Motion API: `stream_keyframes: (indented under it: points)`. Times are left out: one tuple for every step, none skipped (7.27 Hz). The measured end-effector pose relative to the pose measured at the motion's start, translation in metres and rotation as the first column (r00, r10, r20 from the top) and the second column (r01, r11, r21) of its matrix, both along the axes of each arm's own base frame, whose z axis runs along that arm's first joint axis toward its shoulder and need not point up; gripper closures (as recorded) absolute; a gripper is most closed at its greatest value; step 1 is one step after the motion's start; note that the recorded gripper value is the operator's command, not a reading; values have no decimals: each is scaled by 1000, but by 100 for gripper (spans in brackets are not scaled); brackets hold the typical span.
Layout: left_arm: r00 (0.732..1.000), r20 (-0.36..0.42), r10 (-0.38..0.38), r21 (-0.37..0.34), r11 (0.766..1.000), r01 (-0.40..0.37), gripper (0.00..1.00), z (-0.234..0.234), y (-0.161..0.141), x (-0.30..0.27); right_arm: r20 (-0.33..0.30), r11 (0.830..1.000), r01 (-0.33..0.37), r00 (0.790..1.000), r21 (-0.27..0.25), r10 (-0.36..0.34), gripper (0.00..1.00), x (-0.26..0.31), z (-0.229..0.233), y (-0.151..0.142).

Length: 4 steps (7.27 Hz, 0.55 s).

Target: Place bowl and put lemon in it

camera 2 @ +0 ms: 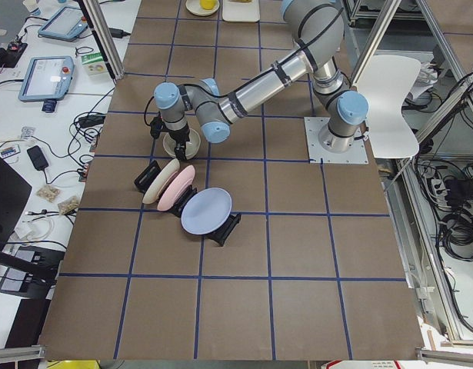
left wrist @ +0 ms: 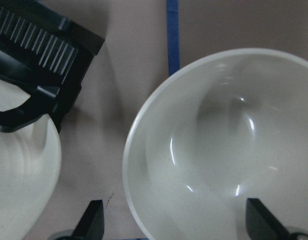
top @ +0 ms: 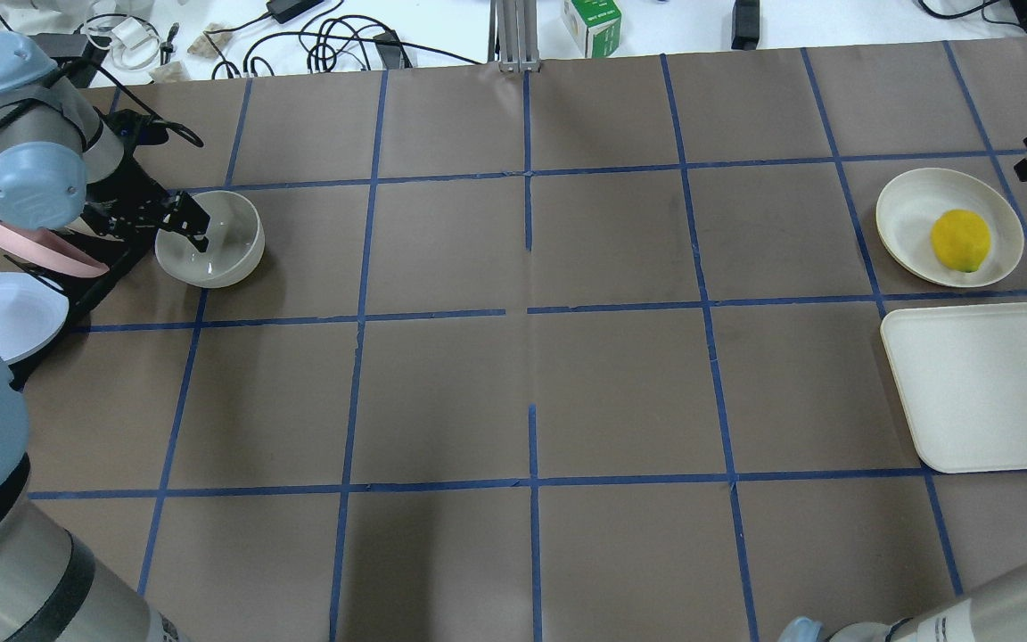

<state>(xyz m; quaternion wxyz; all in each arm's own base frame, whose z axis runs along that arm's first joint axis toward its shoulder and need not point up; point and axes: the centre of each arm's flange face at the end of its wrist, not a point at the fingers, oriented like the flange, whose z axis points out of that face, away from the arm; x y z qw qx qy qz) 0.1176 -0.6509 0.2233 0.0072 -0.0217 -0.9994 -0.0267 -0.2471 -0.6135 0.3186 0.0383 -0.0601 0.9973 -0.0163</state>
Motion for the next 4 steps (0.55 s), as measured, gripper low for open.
stream_keyframes:
  points:
    - [1000,-4,0,0,1000,0,37,-5,-2,1,14,1000,1,1000,18,-1,2,-5,-34,-8]
    - [1000,-5,1,-1,1000,-1,72,-8,-5,2,23,1000,1,1000,30,-2,2,-7,-65,-13]
    - [1000,-6,2,-2,1000,-2,100,-8,-6,2,25,999,1,1000,33,-2,2,-8,-92,-14]
    - [1000,-6,2,-4,1000,-2,100,-8,-7,2,28,999,4,1000,37,-5,2,-6,-110,-12]
